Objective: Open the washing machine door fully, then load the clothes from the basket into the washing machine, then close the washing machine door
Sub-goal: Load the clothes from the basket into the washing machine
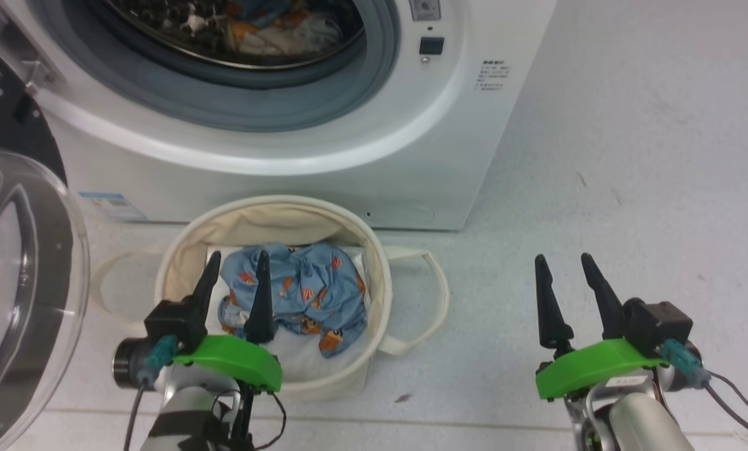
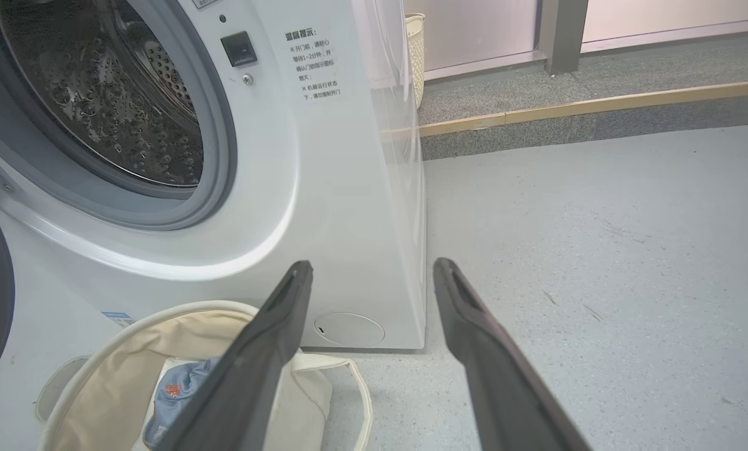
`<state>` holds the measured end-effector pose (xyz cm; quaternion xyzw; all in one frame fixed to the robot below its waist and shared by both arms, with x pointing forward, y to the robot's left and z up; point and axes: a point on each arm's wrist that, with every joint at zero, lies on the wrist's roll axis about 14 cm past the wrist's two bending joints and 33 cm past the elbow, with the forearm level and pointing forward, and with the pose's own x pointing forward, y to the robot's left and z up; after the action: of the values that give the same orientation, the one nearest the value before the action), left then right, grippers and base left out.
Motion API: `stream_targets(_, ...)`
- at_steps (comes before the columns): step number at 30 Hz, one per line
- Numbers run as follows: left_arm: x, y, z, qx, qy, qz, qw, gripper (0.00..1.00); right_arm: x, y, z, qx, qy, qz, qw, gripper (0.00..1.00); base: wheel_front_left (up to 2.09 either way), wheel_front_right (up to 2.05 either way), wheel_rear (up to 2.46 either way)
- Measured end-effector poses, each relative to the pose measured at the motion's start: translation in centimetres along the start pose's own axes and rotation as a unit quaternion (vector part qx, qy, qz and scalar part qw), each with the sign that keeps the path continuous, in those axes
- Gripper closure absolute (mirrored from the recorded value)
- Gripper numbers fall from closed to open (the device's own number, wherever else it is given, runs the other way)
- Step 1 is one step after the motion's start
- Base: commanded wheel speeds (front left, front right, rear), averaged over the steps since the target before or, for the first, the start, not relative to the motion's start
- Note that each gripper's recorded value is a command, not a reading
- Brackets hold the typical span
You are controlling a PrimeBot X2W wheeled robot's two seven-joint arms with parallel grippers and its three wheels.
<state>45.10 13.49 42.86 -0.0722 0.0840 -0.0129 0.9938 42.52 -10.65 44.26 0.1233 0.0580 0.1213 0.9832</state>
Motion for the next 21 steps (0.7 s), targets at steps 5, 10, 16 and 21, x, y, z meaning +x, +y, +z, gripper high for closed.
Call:
stream_targets(5,0.9,0.1,-2.4,0.024,0.035,0.002,0.999,0.00,0.7,-0.4,-0.6,0.001,0.005,-0.002,1.000,0.00,0.00,0.00,0.00)
stream_targets(10,3.2,-0.3,-6.0,0.040,0.090,-0.008,0.995,0.00,2.5,-1.0,-0.6,0.005,-0.004,-0.003,1.000,0.00,0.00,0.00,0.00)
stream_targets(16,4.8,0.7,-13.3,0.046,0.208,-0.005,0.977,0.00,4.4,-2.1,-3.5,0.014,0.022,-0.007,1.000,0.00,0.00,0.00,0.00)
stream_targets(21,6.5,1.1,-18.0,0.063,0.287,-0.011,0.956,0.00,6.5,-3.0,-5.7,0.018,0.034,-0.005,0.999,0.00,0.00,0.00,0.00)
